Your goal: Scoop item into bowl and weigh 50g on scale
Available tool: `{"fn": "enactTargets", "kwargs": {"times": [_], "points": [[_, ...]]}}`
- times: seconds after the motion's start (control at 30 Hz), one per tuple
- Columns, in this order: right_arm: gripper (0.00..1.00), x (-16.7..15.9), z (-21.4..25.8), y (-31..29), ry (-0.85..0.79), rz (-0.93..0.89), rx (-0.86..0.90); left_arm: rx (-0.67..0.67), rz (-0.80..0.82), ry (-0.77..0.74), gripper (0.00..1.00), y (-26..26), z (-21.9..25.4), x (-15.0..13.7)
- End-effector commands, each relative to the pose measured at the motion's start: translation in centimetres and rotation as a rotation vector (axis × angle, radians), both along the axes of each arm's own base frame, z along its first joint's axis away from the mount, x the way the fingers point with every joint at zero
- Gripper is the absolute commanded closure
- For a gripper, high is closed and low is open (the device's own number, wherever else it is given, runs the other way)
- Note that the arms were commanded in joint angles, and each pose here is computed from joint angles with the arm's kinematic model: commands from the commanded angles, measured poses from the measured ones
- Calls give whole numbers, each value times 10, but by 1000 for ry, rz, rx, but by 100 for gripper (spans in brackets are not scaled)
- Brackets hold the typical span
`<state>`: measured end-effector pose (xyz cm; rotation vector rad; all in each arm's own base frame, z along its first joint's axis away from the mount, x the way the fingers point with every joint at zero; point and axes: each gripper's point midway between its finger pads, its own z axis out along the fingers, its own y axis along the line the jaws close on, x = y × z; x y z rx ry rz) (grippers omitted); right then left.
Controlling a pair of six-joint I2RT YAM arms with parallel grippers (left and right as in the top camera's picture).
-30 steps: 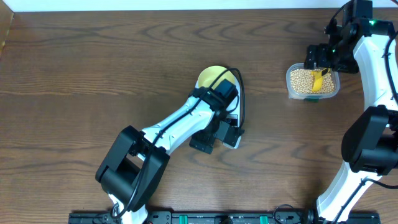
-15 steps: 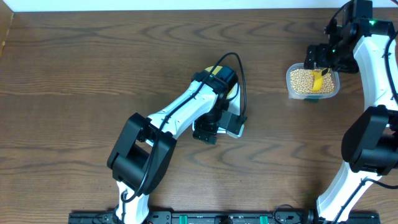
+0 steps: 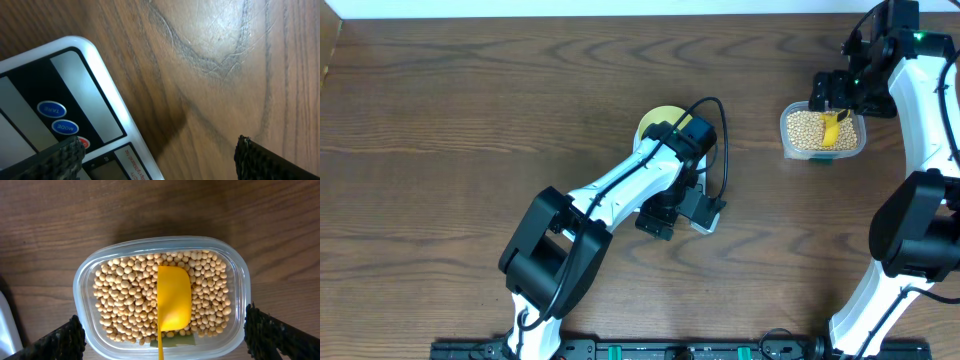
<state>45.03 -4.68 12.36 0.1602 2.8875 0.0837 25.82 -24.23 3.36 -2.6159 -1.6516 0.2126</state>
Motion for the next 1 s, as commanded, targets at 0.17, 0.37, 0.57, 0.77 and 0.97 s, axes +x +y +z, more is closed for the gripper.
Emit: {"fn": "enactTargets", "kwargs": {"times": [0.17, 0.37, 0.57, 0.77, 0.97], "points": [[1, 4, 3, 0, -10, 4, 3, 64, -59, -15, 2, 6, -12, 5], [1, 4, 3, 0, -10, 4, 3, 110, -77, -49, 2, 11, -24, 15], [1, 4, 3, 0, -10, 4, 3, 97, -77, -52, 2, 8, -24, 15], [0, 4, 3, 0, -10, 4, 3, 98, -76, -39, 2, 9, -23, 12], [1, 4, 3, 0, -10, 4, 3, 58, -72, -20, 2, 4, -12, 6]]}}
